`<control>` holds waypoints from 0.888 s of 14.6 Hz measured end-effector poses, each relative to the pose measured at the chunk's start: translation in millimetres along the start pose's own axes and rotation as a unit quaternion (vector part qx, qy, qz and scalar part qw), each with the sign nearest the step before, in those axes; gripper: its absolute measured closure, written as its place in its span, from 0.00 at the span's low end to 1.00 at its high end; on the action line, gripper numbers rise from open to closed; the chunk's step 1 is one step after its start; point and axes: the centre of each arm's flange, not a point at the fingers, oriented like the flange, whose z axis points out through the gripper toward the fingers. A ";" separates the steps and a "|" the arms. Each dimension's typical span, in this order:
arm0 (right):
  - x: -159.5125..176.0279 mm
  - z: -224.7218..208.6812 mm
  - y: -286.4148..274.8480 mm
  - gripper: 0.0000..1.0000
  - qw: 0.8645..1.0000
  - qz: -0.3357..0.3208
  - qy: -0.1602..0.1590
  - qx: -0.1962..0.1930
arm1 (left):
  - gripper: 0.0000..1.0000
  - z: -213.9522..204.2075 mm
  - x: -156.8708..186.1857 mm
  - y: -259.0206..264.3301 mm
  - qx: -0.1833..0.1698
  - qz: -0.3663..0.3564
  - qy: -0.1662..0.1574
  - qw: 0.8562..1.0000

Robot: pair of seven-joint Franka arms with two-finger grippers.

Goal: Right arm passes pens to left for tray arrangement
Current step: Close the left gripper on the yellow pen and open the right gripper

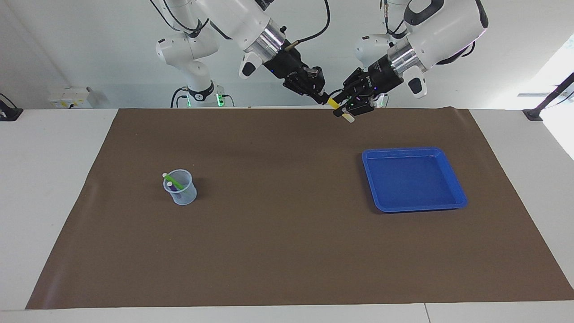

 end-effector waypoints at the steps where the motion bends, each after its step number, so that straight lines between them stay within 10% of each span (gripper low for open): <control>1: 1.2 -0.5 -0.2 0.83 1.000 0.000 0.003 0.001 | 0.81 0.2 -0.2 -0.3 0.000 0.001 0.000 1.000; 9: 2.3 -1.4 -1.5 0.83 1.000 -0.001 0.005 0.003 | 0.83 -2.1 -2.1 -2.1 -0.010 -0.002 0.001 1.000; 13: 8.1 -0.8 4.0 0.45 0.999 -0.026 0.033 -0.031 | 0.83 -4.0 -1.4 0.6 -0.022 -0.010 0.001 1.000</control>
